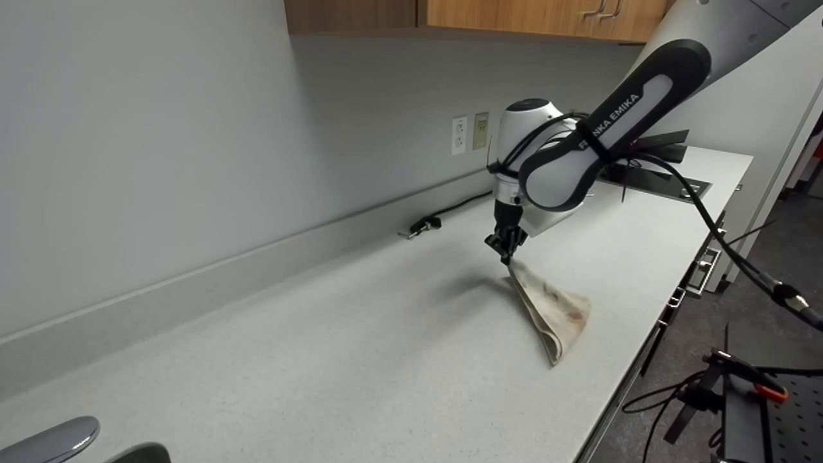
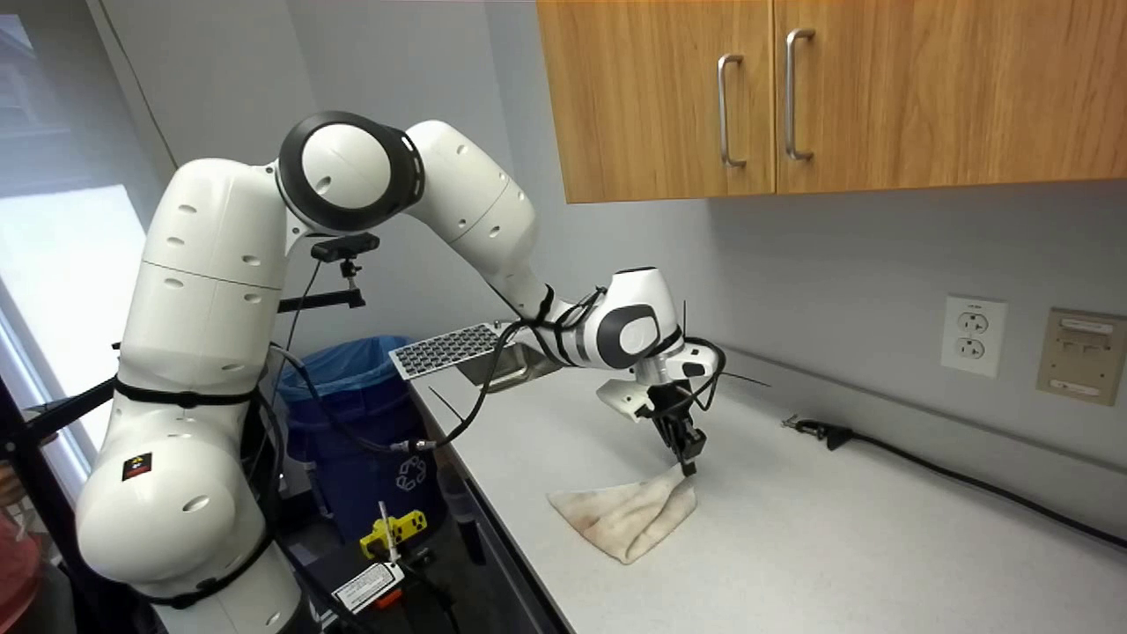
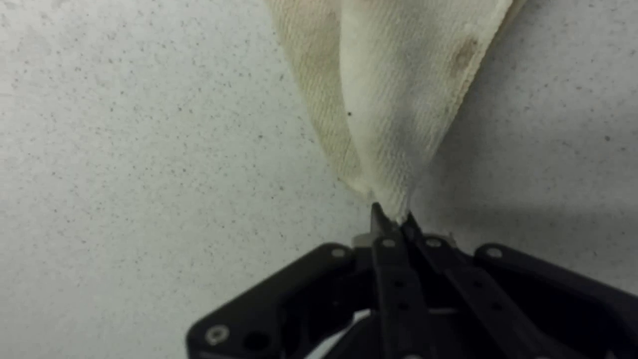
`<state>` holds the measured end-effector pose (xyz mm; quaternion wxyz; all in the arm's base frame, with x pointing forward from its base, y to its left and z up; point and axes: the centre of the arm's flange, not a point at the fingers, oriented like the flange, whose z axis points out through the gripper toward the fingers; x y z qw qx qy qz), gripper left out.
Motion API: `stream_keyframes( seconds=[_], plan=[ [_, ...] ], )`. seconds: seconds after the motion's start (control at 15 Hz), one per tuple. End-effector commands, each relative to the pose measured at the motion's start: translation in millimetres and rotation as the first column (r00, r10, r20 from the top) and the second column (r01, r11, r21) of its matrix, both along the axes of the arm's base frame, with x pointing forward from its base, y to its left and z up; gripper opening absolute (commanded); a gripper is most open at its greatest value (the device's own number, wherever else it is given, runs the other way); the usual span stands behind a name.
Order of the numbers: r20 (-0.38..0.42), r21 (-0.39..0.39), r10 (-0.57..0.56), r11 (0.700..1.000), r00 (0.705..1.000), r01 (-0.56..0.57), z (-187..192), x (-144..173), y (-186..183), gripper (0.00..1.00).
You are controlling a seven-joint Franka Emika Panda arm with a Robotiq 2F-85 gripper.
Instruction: Spread the towel out on the counter
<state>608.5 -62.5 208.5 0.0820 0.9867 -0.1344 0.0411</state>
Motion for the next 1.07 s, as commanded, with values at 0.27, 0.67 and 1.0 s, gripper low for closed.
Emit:
stream_keyframes(
  seconds=[0.27,0.67,1.0],
  plan=[
    [0.111,0.012,0.108,0.994,0.988,-0.110,134.6,-29.2,32.5,0.01],
    [0.114,0.004,0.195,0.980,0.974,-0.197,191.4,-55.5,44.4,0.01],
    [0.023,0.043,0.266,0.963,0.964,-0.267,200.2,-89.2,45.3,0.01]
  ],
)
